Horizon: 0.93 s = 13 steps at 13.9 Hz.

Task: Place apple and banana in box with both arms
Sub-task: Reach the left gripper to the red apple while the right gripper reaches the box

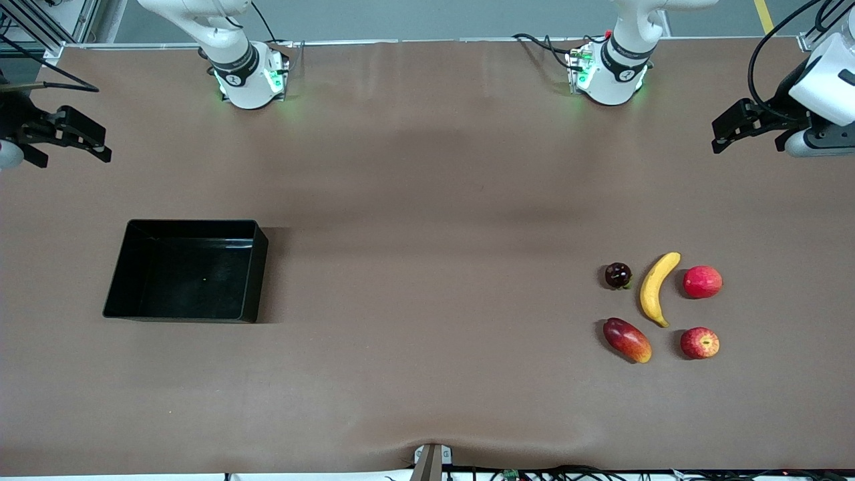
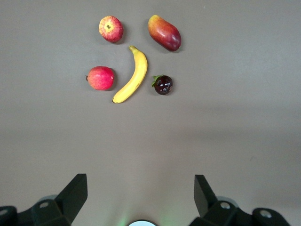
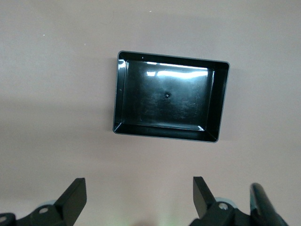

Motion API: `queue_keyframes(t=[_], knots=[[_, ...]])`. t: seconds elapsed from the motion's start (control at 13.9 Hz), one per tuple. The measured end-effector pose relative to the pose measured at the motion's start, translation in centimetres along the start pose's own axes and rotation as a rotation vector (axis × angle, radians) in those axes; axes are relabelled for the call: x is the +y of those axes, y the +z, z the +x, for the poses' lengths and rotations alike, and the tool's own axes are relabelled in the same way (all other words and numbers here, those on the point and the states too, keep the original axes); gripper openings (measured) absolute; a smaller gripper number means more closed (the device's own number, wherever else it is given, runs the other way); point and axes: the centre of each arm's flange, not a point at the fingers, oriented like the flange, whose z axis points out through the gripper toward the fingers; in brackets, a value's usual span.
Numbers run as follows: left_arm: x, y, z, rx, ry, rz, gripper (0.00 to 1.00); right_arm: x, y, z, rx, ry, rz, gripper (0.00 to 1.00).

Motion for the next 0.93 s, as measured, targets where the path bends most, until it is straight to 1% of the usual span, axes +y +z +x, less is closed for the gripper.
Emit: queue_keyframes(t=[0.29,0.43,0.65,0.79,0.86,0.93], knots=[[-0.6,-0.2,0.1,0.005,-0.011,0.000,1.00,0.0,0.0,0.0,0.000,0.000,0.000,1.00],[-1.6,0.7,0.8,-0.013,-0.030,0.002,1.00,0.0,0.0,0.0,0.000,0.001,0.000,1.00],[-2.2,4.5,3.5,-0.065,-0.044,0.005,1.00,0.1,0.0,0.0,-0.001,0.001,0.000,1.00],[-2.0,7.8,6.0,-0.072,-0.042,0.006,1.00,0.1,0.1,0.0,-0.002,0.002,0.000,1.00],[-2.2,9.5,7.2,-0.074,-0.044,0.017,1.00,0.1,0.1,0.1,-0.003,0.002,0.000,1.00],[-2.8,11.2,8.5,-0.063,-0.047,0.043,1.00,0.1,0.2,0.1,-0.005,0.002,0.001,1.00]])
